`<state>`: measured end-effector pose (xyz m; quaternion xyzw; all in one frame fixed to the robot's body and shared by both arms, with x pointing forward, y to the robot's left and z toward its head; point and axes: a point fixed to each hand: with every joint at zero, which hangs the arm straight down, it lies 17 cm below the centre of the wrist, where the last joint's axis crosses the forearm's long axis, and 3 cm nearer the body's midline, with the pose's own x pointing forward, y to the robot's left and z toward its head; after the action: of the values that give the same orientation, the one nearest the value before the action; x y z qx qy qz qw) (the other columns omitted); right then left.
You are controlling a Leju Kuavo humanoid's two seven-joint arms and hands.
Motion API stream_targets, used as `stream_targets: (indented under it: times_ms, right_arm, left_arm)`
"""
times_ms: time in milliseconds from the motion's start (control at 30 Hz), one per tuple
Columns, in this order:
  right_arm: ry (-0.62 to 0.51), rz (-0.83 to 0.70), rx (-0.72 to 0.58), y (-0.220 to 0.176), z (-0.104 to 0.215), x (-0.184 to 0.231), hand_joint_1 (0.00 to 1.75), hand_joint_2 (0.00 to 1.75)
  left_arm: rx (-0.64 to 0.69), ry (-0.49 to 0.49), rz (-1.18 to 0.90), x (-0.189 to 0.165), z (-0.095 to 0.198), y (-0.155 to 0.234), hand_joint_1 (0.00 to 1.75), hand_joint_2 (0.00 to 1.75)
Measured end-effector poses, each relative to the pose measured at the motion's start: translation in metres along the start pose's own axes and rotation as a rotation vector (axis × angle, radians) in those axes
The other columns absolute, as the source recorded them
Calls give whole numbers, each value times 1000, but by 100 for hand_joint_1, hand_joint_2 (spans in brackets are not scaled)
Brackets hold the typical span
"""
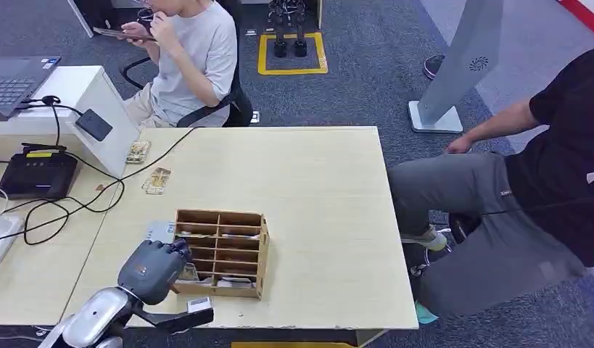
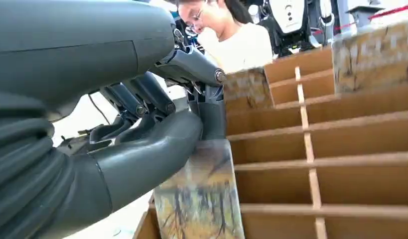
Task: Pass the card to the sensor for recognition and then transmit it.
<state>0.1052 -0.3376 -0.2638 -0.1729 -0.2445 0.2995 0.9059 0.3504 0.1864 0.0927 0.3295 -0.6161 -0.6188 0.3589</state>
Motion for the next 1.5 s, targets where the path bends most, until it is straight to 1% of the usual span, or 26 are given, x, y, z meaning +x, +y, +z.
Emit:
stream_targets:
  times_ms: [100,200,567,600,867,1000,1033,1100,1133,1167,1200,1300,1400,1433,1467,1500]
  right_arm:
    - [2,-10,-2,0,0,1,0,175]
    - [2,-14,-1,1,0,2,0,175]
    - [0,-13,1,3,0,3,0,175]
    - [-1,-14,0,3,0,3,0,175]
    - [2,-18,-22,0,0,4,0,175]
    - [25,-23,-24,0,0,0,0,175]
    - [25,-22,-25,0,0,0,0,175]
    - [21,-21,-35,-2,-1,2,0,175]
    - [20,-21,-36,-2,-1,3,0,175]
    - [22,-22,-35,-1,-1,3,0,175]
    - [24,-21,-32,0,-1,3,0,175]
    - [26,-15,-23,3,0,3,0,175]
    - [21,-15,-18,6,0,5,0,175]
    - [19,-15,-12,7,0,6,0,175]
    - [14,-16,-6,8,1,7,0,175]
    - [5,-15,5,9,1,8,0,175]
  left_arm:
    - [79,15,11,0,-12,26,175,175]
    - [118,13,15,2,-20,41,175,175]
    - [153,8,33,8,-25,53,175,175]
    - [177,12,44,8,-26,58,175,175]
    - [516,64,172,16,-38,150,175,175]
    - [785,82,335,13,-25,207,175,175]
    - [852,80,381,14,-20,218,175,175]
    - [952,82,406,15,-13,236,175,175]
    - [989,90,403,15,-10,243,150,175]
    - [1013,100,398,14,-8,247,7,175]
    - [1035,112,398,11,-6,251,0,175]
    - [1054,130,406,6,-4,254,0,175]
    - [1008,78,448,13,-13,251,0,175]
    - [979,40,468,18,-18,248,0,175]
    - [925,-32,488,28,-24,243,0,175]
    - [840,-187,551,53,-29,237,0,175]
